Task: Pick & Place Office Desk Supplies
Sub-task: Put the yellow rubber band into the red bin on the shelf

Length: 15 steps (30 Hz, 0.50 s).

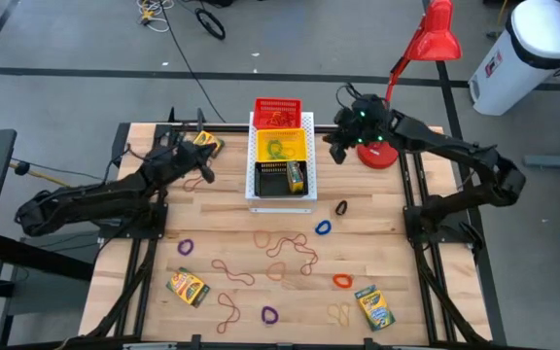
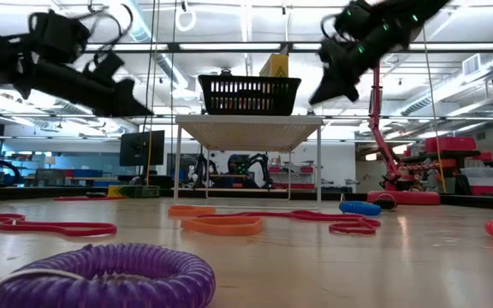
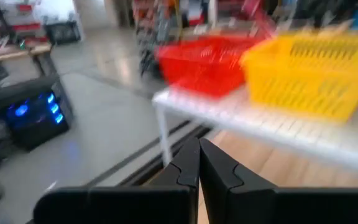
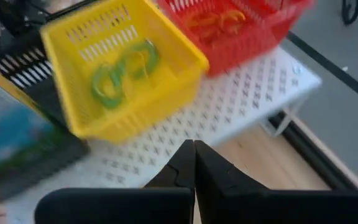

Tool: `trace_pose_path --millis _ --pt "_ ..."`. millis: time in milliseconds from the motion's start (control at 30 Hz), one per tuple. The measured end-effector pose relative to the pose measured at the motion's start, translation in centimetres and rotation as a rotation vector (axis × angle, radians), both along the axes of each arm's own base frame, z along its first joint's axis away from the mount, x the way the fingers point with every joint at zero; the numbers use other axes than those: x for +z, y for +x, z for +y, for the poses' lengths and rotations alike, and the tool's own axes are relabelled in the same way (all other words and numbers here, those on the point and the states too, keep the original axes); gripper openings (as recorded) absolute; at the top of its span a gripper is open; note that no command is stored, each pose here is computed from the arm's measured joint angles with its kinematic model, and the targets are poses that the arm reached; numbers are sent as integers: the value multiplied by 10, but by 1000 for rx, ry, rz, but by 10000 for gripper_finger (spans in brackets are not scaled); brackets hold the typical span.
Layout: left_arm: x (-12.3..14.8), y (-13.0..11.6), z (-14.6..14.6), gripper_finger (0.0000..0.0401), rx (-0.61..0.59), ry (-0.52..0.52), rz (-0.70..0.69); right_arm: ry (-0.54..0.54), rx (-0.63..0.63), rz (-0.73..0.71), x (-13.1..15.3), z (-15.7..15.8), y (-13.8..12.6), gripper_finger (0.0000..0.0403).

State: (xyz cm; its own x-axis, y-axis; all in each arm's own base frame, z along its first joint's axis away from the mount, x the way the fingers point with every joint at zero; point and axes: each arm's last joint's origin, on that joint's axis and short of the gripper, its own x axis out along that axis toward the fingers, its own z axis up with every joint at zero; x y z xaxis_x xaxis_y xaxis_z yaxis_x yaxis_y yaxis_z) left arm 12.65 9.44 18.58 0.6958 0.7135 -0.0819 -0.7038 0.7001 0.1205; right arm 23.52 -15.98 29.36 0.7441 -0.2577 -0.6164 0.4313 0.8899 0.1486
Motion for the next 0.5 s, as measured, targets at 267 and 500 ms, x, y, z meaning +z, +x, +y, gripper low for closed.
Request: trace_pose_path --millis 267,500 --pt "-17 2 12 7 43 -77 87 68 -25 30 64 5 41 4" --pt "-16 0 24 7 97 -2 110 123 -39 154 77 20 95 9"
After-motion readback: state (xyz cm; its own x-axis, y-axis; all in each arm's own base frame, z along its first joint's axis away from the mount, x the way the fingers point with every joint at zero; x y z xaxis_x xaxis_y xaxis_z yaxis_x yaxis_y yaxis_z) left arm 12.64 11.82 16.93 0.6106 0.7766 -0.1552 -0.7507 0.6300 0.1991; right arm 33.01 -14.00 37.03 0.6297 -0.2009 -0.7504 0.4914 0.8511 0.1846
